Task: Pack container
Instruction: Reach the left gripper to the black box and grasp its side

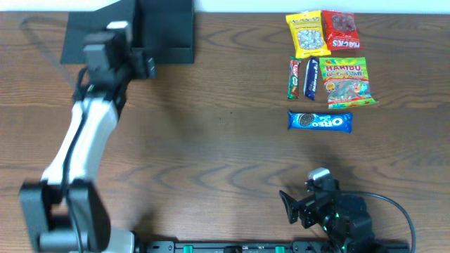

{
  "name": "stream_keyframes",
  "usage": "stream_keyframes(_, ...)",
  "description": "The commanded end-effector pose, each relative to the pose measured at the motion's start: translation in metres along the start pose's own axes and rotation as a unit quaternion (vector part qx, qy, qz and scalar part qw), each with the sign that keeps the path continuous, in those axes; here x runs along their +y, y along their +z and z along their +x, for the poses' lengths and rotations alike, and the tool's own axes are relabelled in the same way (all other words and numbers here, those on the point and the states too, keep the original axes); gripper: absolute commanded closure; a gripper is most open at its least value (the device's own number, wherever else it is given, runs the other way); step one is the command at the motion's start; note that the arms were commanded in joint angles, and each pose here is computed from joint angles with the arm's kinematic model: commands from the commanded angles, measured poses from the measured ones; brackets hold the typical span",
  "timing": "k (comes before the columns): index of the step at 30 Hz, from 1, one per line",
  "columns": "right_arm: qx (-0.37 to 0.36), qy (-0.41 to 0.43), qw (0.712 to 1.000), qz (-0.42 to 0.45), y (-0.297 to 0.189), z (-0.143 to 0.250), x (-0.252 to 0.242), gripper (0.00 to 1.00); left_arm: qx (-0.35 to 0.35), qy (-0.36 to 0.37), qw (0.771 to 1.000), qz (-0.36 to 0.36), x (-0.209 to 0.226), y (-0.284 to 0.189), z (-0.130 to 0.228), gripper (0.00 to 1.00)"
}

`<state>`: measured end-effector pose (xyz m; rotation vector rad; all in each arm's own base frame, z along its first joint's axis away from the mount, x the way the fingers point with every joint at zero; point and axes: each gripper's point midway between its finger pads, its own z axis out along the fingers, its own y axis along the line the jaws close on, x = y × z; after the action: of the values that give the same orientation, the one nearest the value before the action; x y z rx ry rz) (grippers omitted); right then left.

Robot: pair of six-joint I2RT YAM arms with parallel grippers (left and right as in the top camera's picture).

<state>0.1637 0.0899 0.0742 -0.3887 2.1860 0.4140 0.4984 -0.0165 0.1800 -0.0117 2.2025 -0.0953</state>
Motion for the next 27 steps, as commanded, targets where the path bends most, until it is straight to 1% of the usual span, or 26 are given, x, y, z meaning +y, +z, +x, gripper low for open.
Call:
stream_keyframes(1,0.002,-0.012,1.000,-0.006,0.001,0.002,0.002,0.01,0.012,0.049,0.998,-0.022,-0.012,0.035,-0.015,0.05)
stream_keyframes(7,0.002,-0.012,1.000,-0.006,0.001,0.002,0.002,0.01,0.059,0.063,0.996,-0.006,-0.036,0.098,-0.012,0.05)
stream_keyframes(10,0.002,-0.012,1.000,-0.006,0.001,0.002,0.002,0.01,0.087,0.062,0.994,-0.004,-0.042,0.119,-0.001,0.04)
stream_keyframes(13,0.002,-0.012,1.000,-0.006,0.001,0.002,0.002,0.01,0.125,0.032,0.992,-0.009,-0.041,0.131,0.020,0.05)
stream_keyframes(17,0.002,-0.012,1.000,-0.006,0.001,0.002,0.002,0.01,0.188,0.002,0.982,-0.019,-0.038,0.126,0.053,0.05)
stream_keyframes(22,0.002,-0.012,1.000,-0.006,0.001,0.002,0.002,0.01,0.268,-0.011,0.963,0.004,-0.047,0.106,0.087,0.05)
stream_keyframes(25,0.002,-0.012,1.000,-0.006,0.001,0.002,0.002,0.01,0.316,-0.053,0.947,0.015,-0.055,0.092,0.106,0.05)
stream_keyframes(27,0.002,-0.012,1.000,-0.006,0.001,0.002,0.002,0.01,0.359,-0.084,0.929,0.018,-0.060,0.076,0.121,0.05)
